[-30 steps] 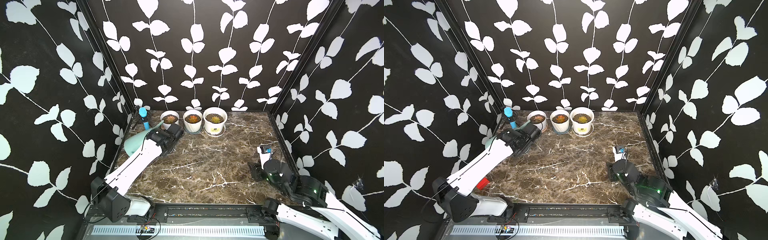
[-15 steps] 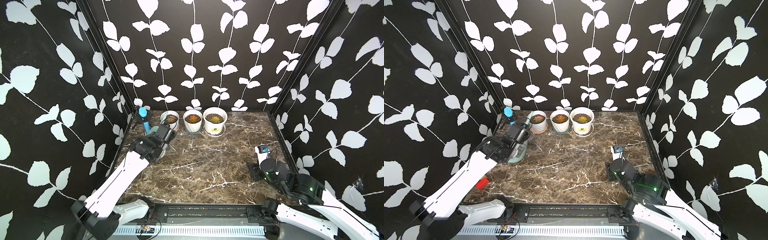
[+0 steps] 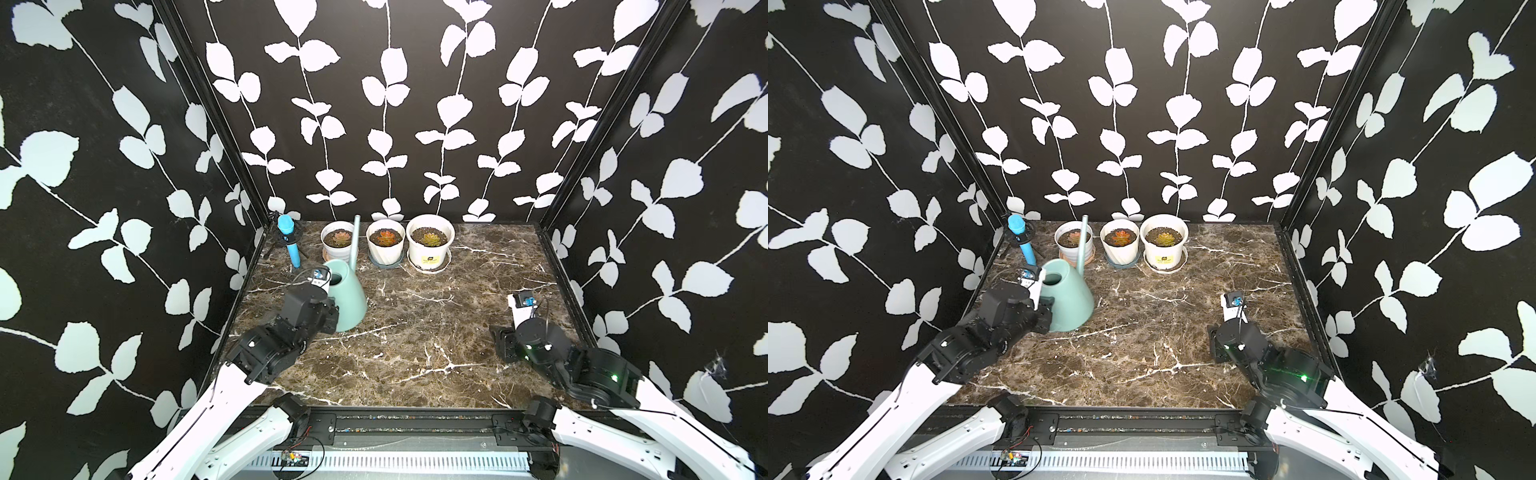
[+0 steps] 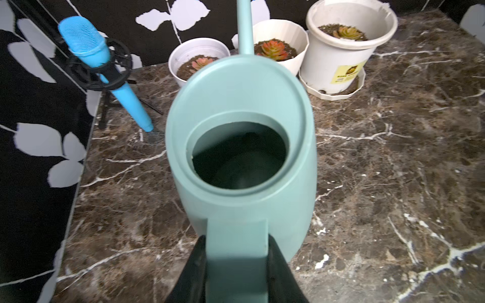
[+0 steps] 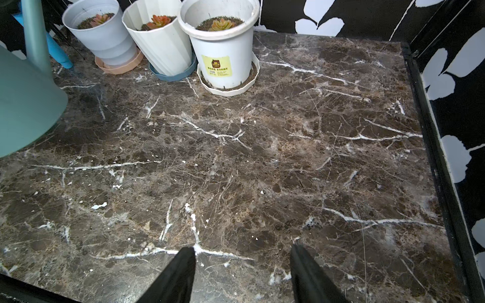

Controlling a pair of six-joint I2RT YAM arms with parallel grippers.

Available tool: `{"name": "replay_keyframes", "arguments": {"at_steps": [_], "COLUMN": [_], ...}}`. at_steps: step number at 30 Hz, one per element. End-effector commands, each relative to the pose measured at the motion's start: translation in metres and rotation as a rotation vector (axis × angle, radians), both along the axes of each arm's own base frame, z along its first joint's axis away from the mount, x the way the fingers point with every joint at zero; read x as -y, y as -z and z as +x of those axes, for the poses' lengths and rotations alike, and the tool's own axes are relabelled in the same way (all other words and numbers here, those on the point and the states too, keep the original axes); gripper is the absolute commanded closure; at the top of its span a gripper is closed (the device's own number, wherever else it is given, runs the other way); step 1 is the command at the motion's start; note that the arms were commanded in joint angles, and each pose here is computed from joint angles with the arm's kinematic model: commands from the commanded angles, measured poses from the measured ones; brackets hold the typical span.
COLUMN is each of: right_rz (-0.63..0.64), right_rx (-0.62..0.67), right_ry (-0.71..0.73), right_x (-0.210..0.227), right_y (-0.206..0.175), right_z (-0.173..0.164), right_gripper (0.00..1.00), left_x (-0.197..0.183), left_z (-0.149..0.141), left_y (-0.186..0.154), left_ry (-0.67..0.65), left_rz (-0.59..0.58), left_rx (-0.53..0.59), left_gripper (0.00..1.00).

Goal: Water the succulent around the soil edge
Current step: Place the watering can at the center of the board.

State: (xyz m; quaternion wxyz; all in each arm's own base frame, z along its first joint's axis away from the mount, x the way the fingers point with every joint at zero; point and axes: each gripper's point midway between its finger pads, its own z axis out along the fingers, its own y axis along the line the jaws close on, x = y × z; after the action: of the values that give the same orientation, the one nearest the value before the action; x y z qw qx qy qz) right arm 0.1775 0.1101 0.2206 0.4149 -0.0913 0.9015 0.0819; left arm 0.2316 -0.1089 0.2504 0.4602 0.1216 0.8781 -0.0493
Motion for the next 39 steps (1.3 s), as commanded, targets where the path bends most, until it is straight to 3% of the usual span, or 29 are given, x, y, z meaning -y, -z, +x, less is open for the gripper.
{"name": "replay_keyframes", "arguments": {"at_steps": [1,7,12,29,39], "right_rz": [0.035,0.085,0.128,0.116,0.120], "right_rx": [-0.004,-0.052,-0.083,-0.095,-0.110], "right_ry": [0.025,0.027,0.031,-0.022,-0.013], "right_x": [-0.006,-0.017,-0.022,-0.044,-0.046], "right_y": [0.012,0.037,0.051,0.046,0.047], "right_z": [0.005,0.004,0.001,0.009,0.009], "right_gripper": [0.39,0.38,0.38,0.31,0.28], "left_x": [0.021,0.035,0.056,0.052,0.060], "left_z": [0.012,0.026,0.033,0.028,0.029], "left_y": [-0.019,0.001,0.020,0.073,0.100], "left_ry": [0.011,0.004,0.052,0.035,0.068], "left_rz": [-0.151,-0.199,-0.130,-0.080,-0.038], "left_rx": [0.102,0.116,0.094,0.070,0.010], "left_gripper": [1.00,1.00,1.00,1.00,0.84]}}
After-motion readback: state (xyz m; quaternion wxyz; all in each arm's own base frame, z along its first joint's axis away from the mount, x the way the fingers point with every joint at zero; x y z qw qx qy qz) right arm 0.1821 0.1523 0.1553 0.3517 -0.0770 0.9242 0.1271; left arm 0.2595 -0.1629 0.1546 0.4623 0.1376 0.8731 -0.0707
